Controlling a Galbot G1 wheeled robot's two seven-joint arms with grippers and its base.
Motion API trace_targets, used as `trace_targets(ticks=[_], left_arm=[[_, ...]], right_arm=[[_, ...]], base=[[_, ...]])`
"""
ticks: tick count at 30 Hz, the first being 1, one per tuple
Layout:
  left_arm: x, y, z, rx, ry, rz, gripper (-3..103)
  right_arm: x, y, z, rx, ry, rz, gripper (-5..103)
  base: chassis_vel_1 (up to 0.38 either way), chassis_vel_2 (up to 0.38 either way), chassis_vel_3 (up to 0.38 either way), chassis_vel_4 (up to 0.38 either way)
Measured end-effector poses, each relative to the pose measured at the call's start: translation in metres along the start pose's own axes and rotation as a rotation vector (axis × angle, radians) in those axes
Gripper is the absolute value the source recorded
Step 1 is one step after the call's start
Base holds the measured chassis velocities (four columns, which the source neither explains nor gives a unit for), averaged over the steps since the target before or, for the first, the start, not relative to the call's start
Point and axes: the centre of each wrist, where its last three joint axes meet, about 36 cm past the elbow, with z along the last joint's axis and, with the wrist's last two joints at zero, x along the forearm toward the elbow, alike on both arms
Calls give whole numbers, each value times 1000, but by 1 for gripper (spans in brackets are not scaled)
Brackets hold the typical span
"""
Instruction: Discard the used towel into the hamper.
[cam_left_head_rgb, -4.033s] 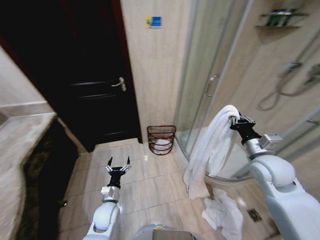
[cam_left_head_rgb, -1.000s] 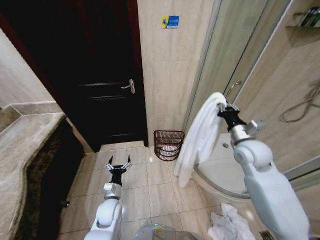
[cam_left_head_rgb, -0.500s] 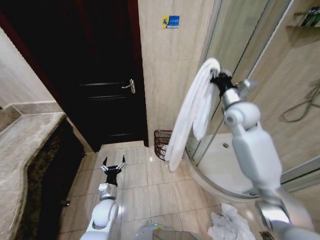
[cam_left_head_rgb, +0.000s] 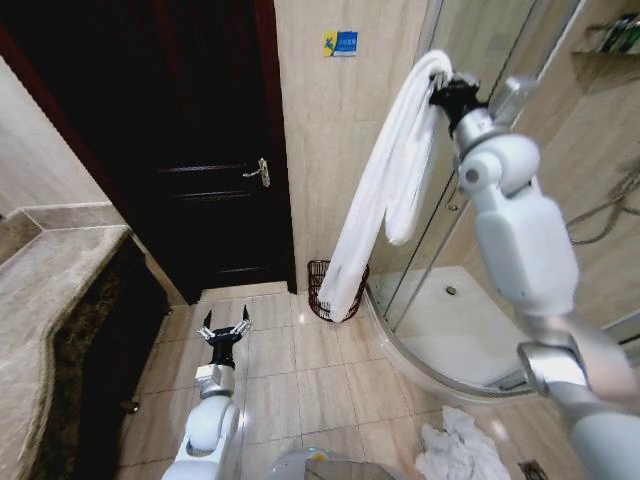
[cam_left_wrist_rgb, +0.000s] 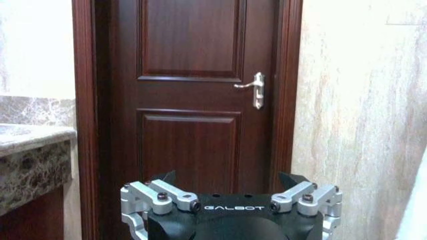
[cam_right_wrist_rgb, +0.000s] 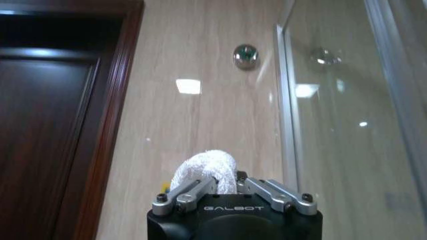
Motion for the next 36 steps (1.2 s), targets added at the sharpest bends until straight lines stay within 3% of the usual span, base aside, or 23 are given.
trace_targets(ticks=[8, 16, 36], left_arm=[[0, 3, -4, 7, -10, -11, 100], [-3, 2, -4, 13, -19, -10, 100], [-1, 1, -7, 19, -17, -18, 100]], right_arm=[[-60, -6, -35, 21, -27, 16, 7], [-92, 11, -41, -2, -22, 1, 7], [-102, 18, -41, 14, -31, -28, 7]], base=[[0, 0, 0, 0], [0, 0, 0, 0], [-6, 5, 5, -8]])
